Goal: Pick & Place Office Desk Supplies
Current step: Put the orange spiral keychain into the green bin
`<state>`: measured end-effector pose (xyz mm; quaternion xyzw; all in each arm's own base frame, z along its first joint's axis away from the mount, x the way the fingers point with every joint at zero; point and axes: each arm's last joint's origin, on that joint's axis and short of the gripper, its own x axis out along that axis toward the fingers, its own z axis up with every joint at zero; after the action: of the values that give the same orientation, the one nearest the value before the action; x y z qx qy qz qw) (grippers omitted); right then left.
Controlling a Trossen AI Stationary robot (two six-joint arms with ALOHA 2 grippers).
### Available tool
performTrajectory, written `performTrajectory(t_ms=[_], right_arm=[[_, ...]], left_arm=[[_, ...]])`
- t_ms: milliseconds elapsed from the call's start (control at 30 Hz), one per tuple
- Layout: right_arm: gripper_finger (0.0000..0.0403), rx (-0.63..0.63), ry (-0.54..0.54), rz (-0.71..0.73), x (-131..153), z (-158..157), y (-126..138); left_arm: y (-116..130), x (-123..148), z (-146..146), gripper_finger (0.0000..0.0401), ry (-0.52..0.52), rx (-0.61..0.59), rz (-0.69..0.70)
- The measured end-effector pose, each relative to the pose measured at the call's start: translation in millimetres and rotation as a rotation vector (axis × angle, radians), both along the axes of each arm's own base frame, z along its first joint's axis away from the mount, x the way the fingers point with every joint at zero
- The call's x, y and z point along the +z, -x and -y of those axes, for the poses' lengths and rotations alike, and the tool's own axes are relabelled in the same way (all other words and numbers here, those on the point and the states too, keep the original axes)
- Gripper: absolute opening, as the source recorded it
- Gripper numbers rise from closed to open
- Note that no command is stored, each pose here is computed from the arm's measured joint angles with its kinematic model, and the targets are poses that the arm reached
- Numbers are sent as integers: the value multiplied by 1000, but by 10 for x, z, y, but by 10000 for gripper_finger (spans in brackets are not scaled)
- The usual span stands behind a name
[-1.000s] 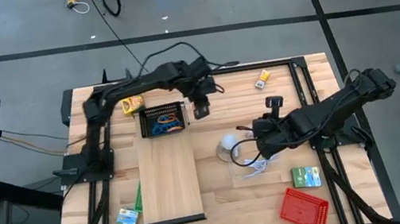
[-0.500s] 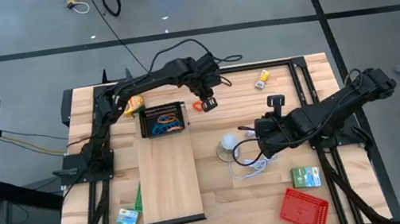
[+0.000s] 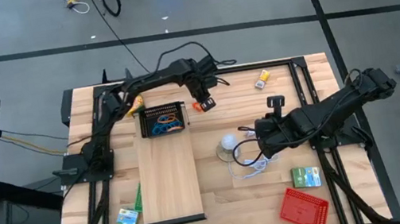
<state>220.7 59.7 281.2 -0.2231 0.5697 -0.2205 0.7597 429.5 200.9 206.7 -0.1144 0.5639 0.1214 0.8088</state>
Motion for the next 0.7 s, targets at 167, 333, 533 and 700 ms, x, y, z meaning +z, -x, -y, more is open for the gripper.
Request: performTrajectory(t_ms=[167,333,533,700], right_arm=[[0,19,-37,-25,-8,-10,1],[0,22,-61,-35,-13,-15,1],[0,24,-94,-46,-19,-24,4],[4,27,-133,-60,-25,-33,7]], left_arm=[[-9,-93,-3,1,-11,9,-37],[-3,-175,-31,4,-13,13,-68],[-7,-291,-27,51,7,-4,-104],[-12,-309,-28,114,7,-21,-105]])
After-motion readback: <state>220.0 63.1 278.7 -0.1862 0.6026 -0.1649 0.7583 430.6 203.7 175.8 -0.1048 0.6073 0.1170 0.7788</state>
